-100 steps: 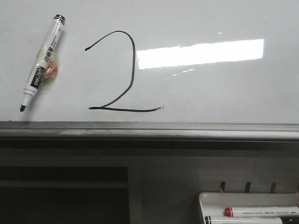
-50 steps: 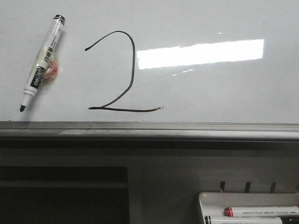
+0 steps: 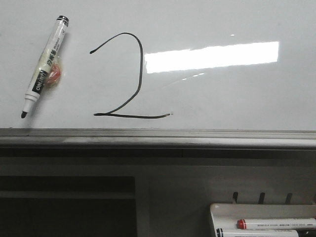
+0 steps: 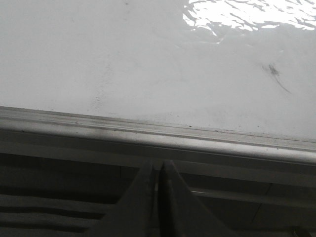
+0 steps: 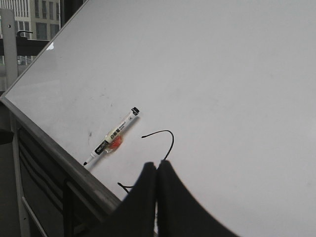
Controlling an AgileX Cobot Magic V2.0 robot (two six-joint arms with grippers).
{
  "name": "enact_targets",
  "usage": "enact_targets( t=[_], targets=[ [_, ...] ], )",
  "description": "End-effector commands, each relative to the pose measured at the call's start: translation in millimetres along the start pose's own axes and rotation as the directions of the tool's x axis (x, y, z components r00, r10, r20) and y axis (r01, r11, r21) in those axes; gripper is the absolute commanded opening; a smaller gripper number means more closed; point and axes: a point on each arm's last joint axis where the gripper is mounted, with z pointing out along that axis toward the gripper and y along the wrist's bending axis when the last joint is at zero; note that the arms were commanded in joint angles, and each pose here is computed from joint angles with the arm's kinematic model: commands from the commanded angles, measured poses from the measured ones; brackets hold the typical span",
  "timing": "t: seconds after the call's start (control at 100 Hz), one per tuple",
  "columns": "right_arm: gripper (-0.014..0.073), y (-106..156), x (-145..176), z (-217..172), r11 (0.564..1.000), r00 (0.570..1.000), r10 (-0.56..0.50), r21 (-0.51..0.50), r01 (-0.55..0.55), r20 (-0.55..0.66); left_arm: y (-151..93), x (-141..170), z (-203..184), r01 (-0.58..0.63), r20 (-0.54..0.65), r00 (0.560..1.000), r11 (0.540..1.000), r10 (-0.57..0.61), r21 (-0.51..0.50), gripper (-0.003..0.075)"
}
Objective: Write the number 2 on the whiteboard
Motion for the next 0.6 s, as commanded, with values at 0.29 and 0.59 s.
enact_targets(
  t=[0.29,0.59],
  targets=[
    [-0.0051,-5.4,-11.0,0.3,0.999,0.999,-0.004,0.052,0.001,0.050,-0.3,-2.0,-1.0,0.017,0.067,0.998,1.000,-0.017,0.007,-0.0020],
    [-0.0051,-3.5,-10.9,0.4,0.998,0.997,0.053,0.027,-0.054,0.052,-0.3,-2.0,-1.0,0.017,0.067,0.998,1.000,-0.017,0.007,-0.0020]
  ],
)
